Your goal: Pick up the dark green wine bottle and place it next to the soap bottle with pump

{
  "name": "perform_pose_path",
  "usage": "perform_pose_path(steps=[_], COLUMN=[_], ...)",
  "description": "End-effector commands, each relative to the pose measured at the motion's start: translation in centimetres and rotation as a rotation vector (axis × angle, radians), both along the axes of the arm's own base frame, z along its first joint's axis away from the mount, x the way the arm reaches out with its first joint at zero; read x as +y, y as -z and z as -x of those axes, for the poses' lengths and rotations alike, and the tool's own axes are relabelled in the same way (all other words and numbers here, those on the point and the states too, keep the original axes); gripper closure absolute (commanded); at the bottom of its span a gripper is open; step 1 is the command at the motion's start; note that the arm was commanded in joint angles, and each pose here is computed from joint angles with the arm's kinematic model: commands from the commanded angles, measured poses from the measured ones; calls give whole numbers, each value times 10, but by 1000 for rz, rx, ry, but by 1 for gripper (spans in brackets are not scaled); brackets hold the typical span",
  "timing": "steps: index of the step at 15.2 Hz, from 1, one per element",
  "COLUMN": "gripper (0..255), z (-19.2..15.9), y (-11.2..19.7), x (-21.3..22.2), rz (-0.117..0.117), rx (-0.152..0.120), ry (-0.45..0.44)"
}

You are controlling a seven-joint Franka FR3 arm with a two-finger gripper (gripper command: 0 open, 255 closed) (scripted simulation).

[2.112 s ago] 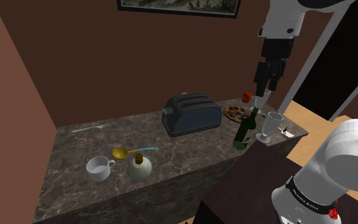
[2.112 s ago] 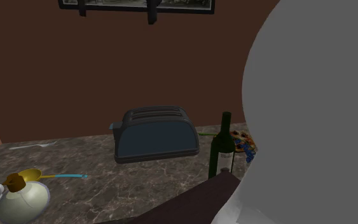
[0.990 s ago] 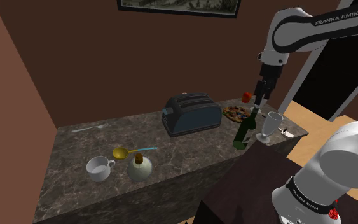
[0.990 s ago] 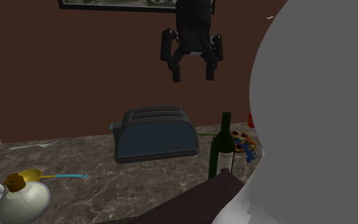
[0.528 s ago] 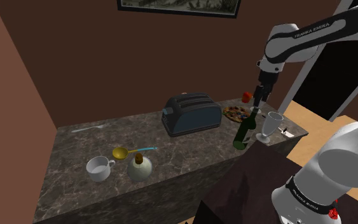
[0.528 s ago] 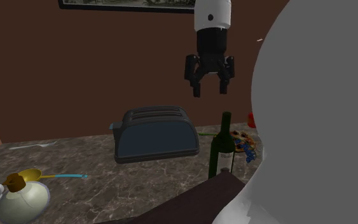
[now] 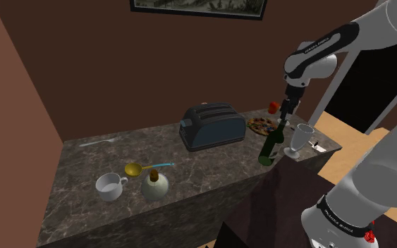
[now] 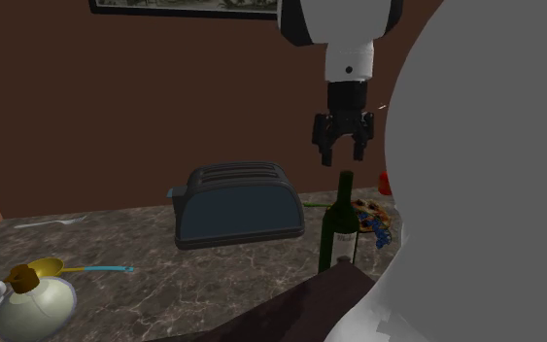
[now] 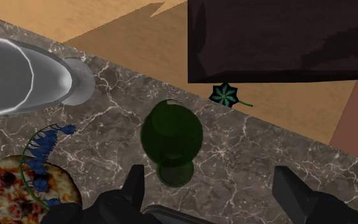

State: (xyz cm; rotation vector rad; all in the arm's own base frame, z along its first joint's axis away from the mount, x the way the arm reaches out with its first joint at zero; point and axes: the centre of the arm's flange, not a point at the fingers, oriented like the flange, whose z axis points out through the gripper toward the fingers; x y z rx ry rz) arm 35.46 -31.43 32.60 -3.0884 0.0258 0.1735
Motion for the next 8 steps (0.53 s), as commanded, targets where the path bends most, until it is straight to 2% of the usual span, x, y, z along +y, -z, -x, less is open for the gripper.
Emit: perform_pose_path(steps=[1, 8], gripper=[0, 0], z=[-3, 0], y=[14, 46], x=[-21, -22], rz=[2, 3], rx=[-7, -8], ry=[-4, -5])
